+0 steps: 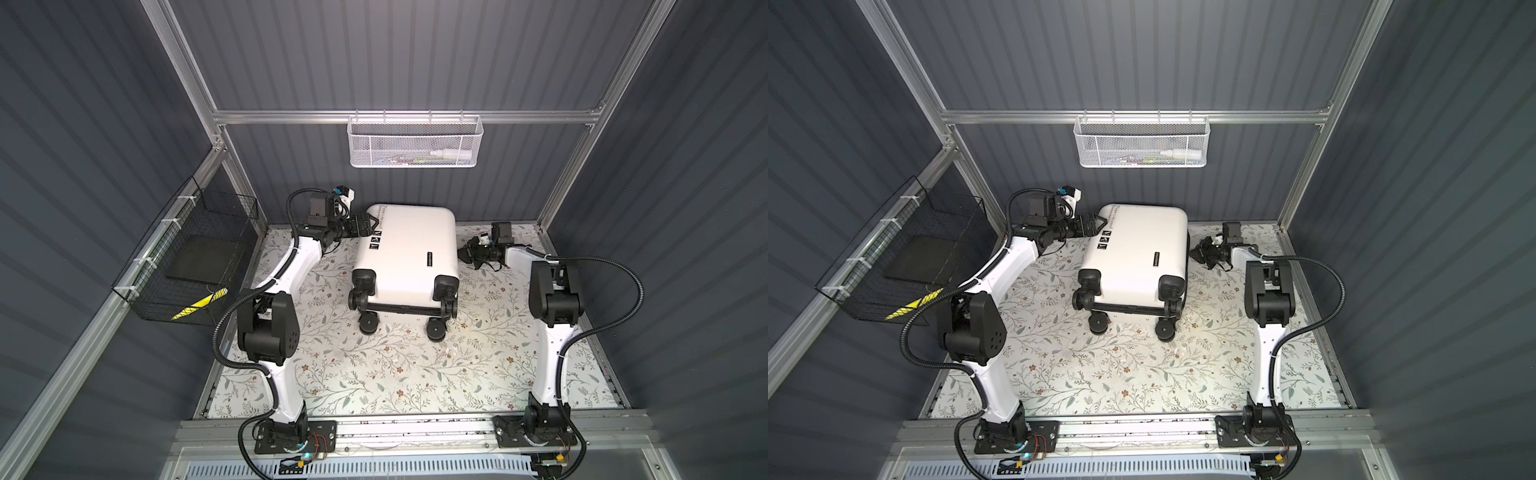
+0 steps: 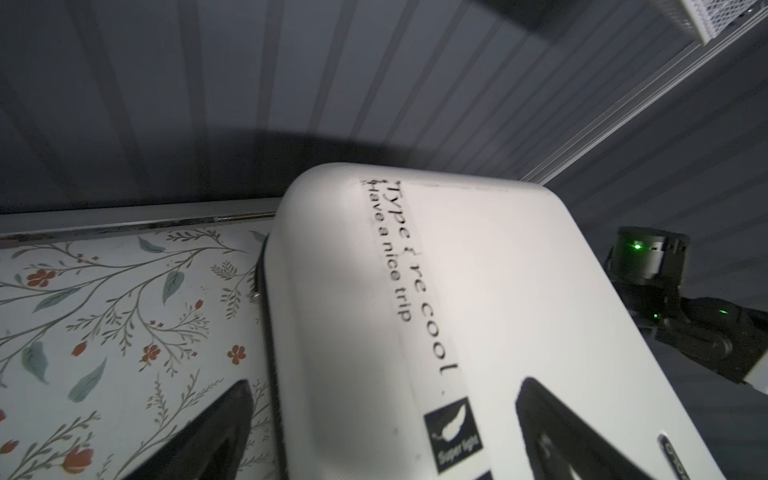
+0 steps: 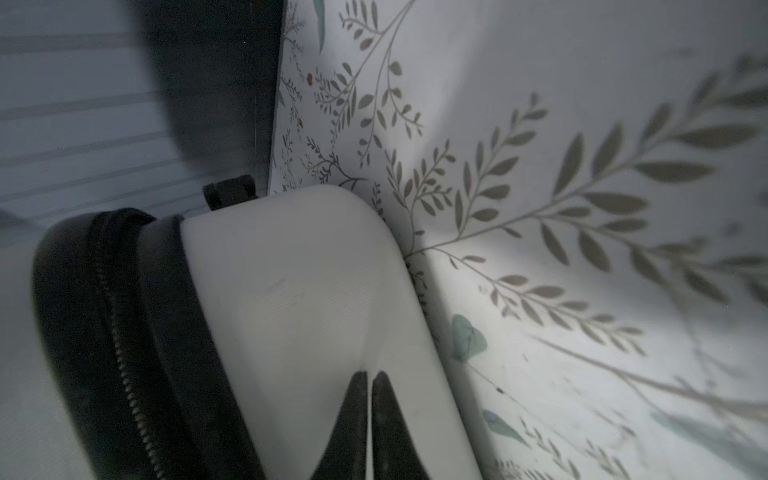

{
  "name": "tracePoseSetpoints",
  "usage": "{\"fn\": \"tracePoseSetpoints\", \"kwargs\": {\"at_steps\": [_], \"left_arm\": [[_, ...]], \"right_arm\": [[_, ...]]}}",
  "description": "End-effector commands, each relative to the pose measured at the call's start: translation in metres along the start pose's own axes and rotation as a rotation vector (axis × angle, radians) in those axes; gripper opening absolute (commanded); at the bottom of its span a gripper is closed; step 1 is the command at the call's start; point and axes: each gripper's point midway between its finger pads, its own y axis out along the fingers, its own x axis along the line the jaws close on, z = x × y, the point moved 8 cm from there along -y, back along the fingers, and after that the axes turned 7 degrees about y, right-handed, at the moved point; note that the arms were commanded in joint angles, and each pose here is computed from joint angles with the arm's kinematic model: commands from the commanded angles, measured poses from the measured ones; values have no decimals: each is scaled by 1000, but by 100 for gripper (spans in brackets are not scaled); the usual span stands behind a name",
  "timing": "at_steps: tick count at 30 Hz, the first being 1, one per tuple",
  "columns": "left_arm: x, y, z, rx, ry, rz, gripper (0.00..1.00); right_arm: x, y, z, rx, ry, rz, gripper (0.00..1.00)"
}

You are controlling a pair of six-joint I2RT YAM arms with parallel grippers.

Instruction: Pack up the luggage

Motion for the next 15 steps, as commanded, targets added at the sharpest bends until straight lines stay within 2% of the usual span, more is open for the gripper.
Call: {"fn": "tracePoseSetpoints", "kwargs": {"at_steps": [1, 6, 12, 15], "left_arm": [[-6, 1, 2, -23, -22, 78, 100], [-6, 4, 10, -6, -50, 93, 100], [-8, 0, 16, -5, -70, 111, 100], [-11, -3, 17, -9, -85, 128, 100]], "right_arm": [[11, 21, 23, 108, -17, -29, 9], [-2, 14, 26, 102, -6, -23, 10], [-11, -18, 30, 63, -9, -29, 12], [-11, -40, 36, 38, -27, -29, 17]]}}
